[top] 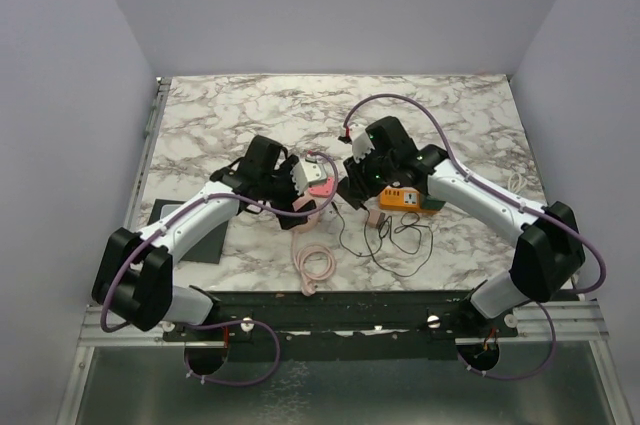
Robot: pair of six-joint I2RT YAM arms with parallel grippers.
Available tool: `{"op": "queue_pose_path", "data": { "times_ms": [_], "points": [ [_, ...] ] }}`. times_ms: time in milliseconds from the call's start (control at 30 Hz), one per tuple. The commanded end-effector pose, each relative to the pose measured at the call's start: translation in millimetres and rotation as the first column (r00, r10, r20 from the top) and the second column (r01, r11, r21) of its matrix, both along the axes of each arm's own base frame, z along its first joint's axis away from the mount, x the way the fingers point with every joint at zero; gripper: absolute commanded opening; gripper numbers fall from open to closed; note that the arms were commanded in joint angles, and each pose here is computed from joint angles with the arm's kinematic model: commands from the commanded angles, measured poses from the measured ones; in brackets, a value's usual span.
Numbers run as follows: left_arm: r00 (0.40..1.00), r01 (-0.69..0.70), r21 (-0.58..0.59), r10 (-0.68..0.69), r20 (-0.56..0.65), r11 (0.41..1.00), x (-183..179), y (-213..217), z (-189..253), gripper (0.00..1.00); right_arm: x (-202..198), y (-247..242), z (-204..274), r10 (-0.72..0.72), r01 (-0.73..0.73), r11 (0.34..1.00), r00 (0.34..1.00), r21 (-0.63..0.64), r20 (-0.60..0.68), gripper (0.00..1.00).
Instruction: Insert the plug
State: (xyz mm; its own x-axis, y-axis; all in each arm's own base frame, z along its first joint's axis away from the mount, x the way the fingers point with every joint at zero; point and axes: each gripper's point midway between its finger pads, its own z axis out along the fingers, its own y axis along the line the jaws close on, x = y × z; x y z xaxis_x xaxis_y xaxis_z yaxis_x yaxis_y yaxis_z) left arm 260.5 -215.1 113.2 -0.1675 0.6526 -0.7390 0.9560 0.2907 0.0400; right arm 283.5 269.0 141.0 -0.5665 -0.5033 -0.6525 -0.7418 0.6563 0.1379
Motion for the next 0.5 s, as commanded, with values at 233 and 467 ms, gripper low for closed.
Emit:
{"op": "queue_pose_path", "data": {
  "times_ms": [233,467],
  "points": [
    [0.978,-0.202,0.161,0.208,-0.018,0.966,18,25,-22,0.99,3,1,30,0.020,-0.026,0.998,0.994,0.053,0.108,0.01],
    [0.997,-0.054,0.187,0.065,-0.052,0.981,-1,24,-36,0.55,-1,2,30,0.086,-0.094,0.994,0.987,0.053,0.139,0.01]
  ]
}}
